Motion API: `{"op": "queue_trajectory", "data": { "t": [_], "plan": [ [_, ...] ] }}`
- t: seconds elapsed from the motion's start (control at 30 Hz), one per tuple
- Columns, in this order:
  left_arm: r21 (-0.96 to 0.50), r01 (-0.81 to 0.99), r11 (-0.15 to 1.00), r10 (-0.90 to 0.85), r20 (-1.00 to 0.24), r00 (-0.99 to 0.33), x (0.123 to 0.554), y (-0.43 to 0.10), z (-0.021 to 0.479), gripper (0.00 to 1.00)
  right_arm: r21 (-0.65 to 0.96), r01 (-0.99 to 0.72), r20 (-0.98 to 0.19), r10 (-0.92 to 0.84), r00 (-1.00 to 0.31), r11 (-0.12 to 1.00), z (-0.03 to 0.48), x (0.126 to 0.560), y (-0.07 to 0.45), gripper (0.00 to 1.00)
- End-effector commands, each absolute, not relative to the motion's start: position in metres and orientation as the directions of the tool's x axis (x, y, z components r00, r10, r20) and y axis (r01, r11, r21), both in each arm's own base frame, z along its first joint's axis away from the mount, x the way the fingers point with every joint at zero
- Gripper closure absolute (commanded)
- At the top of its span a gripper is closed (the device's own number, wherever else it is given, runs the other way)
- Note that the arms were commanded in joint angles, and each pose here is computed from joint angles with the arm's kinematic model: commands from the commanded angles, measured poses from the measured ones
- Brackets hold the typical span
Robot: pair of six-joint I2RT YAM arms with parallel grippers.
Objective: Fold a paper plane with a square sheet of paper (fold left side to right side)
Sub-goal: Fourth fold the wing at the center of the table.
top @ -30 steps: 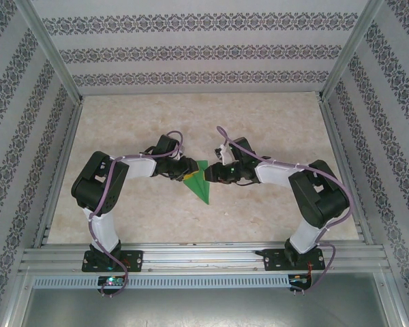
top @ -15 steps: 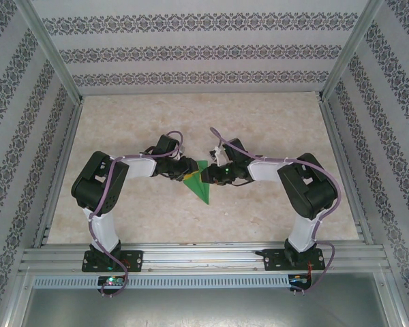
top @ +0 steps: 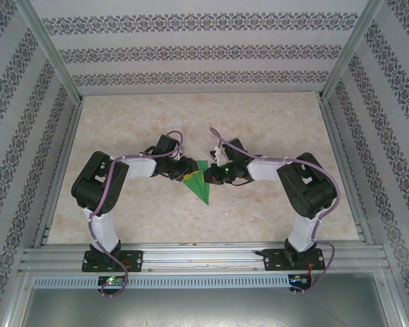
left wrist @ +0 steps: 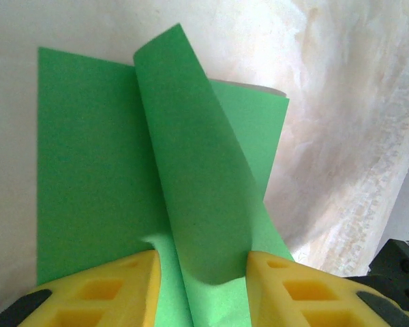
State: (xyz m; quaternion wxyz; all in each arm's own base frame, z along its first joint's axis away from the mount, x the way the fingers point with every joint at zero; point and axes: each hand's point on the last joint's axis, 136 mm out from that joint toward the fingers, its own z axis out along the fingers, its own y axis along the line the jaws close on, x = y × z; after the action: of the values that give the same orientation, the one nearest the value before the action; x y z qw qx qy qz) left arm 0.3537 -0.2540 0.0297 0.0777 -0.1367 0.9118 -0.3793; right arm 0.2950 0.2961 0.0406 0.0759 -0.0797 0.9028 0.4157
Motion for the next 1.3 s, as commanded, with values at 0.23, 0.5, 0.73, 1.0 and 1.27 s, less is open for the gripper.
{"op": "queue_trajectory", "data": {
  "t": [0.23,0.5,0.73,1.0,1.27],
  "plan": [
    [-0.657,-0.235,0.717,-0.314,-0.003,-0.949,0.344,-0.249,0.01,0.62,0.682,-0.213,-0.211,-0.09,-0.973,0.7,0.033,0.299,0.288,1.0],
    [-0.658,-0.234,0.716,-0.314,-0.004,-0.95,0.344,-0.249,0.011,0.62,0.665,-0.206,-0.214,-0.081,-0.973,0.718,0.03,0.303,0.285,1.0],
    [-0.658,-0.233,0.716,-0.313,-0.005,-0.95,0.344,-0.249,0.011,0.62,0.659,-0.201,-0.207,-0.081,-0.975,0.725,0.027,0.304,0.284,1.0],
    [-0.657,-0.234,0.716,-0.313,-0.003,-0.95,0.344,-0.249,0.011,0.62,0.654,-0.197,-0.202,-0.082,-0.976,0.731,0.024,0.305,0.284,1.0],
    [-0.657,-0.235,0.717,-0.313,-0.003,-0.95,0.345,-0.249,0.011,0.62,0.644,-0.193,-0.194,-0.085,-0.977,0.74,0.021,0.304,0.283,1.0]
  ]
}}
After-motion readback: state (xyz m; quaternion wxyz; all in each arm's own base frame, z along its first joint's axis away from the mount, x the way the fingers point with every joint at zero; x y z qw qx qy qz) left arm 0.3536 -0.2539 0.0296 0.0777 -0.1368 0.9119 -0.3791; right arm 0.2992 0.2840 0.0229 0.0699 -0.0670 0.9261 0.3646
